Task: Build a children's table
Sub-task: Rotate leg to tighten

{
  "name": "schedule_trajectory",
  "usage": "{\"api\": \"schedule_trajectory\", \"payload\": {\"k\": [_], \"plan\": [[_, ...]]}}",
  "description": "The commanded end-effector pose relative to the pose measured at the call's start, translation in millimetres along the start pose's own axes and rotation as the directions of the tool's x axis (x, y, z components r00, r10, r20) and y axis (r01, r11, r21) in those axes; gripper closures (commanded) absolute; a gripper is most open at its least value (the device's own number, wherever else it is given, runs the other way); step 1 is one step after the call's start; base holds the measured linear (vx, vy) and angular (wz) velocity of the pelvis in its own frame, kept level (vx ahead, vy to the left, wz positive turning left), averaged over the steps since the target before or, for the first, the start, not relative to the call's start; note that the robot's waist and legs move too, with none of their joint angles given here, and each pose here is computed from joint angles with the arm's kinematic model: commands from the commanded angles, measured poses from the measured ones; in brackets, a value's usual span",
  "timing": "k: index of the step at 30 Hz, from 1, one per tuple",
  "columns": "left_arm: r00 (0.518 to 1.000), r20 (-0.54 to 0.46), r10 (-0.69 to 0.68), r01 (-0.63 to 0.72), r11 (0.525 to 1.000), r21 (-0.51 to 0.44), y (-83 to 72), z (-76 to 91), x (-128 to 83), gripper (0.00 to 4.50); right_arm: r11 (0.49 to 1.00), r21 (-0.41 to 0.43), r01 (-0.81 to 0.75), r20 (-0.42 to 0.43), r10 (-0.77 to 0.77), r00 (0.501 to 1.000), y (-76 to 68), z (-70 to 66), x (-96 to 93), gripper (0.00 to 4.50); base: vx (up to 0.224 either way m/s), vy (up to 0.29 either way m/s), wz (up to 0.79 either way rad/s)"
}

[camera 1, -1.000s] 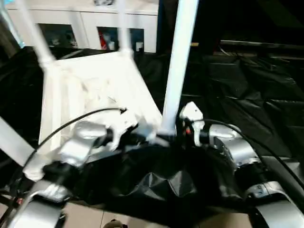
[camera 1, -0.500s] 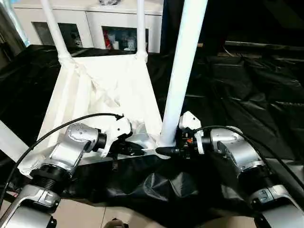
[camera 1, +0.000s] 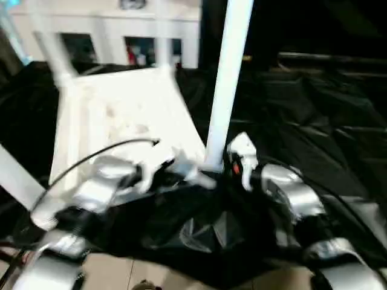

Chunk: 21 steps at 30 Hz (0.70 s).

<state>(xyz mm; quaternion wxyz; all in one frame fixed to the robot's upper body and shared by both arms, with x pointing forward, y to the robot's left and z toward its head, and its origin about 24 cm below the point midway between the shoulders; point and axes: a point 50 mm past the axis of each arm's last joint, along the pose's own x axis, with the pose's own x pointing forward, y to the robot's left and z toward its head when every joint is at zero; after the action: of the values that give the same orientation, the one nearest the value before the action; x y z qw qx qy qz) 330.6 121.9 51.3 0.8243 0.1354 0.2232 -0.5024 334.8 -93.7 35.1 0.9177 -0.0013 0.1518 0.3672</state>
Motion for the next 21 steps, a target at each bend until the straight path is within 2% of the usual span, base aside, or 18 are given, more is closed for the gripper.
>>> {"api": "schedule_trajectory", "payload": {"k": [1, 4, 5, 7, 9, 14, 15, 17, 21], "plan": [[0.995, 0.096, 0.027, -0.028, 1.0, 0.014, -2.7, 26.4, 13, 4.5, 0.999, 0.038, -0.038, -0.047, 0.04, 0.998, 27.0, -11.4, 18.4, 1.8, 0.0, 0.0, 0.0], [0.992, 0.118, 0.054, -0.055, 0.998, 0.004, -4.0, 33.8, 21, 4.5, 0.998, 0.059, -0.008, -0.034, 0.01, 0.999, 35.0, -10.0, 26.9, 1.8, 0.0, 0.0, 0.0], [0.992, 0.118, 0.044, -0.047, 0.999, 0.021, -6.4, 35.3, 23, 4.5, 0.997, 0.066, -0.041, -0.014, 0.042, 0.999, 41.1, -6.9, 29.9, 1.45, 0.0, 0.0, 0.0], [0.993, 0.115, 0.032, -0.035, 0.999, 0.031, -7.8, 34.6, 23, 4.5, 0.996, 0.06, -0.067, -0.006, 0.068, 0.998, 43.4, -5.2, 30.0, 1.07, 0.0, 0.0, 0.0], [0.993, 0.119, 0.004, -0.011, 0.998, 0.056, -10.0, 33.3, 22, 4.5, 0.995, 0.035, -0.094, 0.002, 0.094, 0.996, 44.3, -2.6, 29.1, 1.0, 0.0, 0.0, 0.0], [0.989, 0.1, -0.106, 0.096, 0.99, 0.105, -15.5, 21.9, 11, 4.5, 0.976, -0.1, -0.196, -0.021, 0.194, 0.981, 34.3, 0.1, 16.2, 0.92, 0.0, 0.0, 0.0], [0.989, 0.1, -0.106, 0.096, 0.99, 0.105, -15.5, 21.9, 11, 4.5, 0.976, -0.1, -0.196, -0.021, 0.194, 0.981, 34.3, 0.1, 16.2, 0.92, 0.0, 0.0, 0.0], [0.981, 0.078, -0.175, 0.165, 0.978, 0.126, -19.3, 13.9, 3, 4.5, 0.941, -0.172, -0.291, -0.057, 0.285, 0.957, 28.1, 0.4, 4.0, 0.92, 0.0, 0.0, 0.0], [0.974, 0.052, -0.221, 0.212, 0.967, 0.141, -20.2, 6.5, -6, 4.5, 0.906, -0.203, -0.373, -0.104, 0.359, 0.928, 20.1, 0.9, -9.0, 0.92, 0.0, 0.0, 0.0]]}}
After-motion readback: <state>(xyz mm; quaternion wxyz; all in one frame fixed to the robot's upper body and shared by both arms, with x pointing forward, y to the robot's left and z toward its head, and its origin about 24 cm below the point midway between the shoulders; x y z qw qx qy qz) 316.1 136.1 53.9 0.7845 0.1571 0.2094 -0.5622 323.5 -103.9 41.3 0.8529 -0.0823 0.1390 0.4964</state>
